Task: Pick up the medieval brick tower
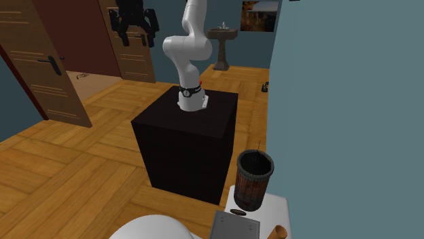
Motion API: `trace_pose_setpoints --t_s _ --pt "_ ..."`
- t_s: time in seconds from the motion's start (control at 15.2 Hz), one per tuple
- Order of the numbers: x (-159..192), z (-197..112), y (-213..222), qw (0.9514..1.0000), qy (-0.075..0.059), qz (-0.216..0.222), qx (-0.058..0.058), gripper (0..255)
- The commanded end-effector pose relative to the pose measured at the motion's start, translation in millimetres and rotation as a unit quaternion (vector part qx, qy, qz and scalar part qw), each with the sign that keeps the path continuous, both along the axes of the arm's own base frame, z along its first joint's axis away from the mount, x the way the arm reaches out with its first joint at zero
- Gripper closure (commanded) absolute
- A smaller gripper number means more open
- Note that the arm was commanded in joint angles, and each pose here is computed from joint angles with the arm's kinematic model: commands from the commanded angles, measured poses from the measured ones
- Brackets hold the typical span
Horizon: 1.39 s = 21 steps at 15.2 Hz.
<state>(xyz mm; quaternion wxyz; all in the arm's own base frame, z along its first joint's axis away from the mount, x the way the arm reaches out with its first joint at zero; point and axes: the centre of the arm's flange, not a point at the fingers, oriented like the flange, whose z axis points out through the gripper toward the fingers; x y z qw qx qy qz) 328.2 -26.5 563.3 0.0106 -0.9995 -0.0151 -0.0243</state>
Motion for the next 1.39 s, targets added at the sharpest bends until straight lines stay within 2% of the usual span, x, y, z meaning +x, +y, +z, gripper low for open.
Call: trace_pose_setpoints --t_s 0.0,0.66,1.32 --pt "0.0 0.0 0.0 1.0000 0.000 0.000 0.000 0" --pt "26.4 -62.8 113.4 0.9980 0.027 -0.057 0.005 0" --pt "62.2 -126.3 223.9 0.9920 0.055 -0.114 0.009 0"
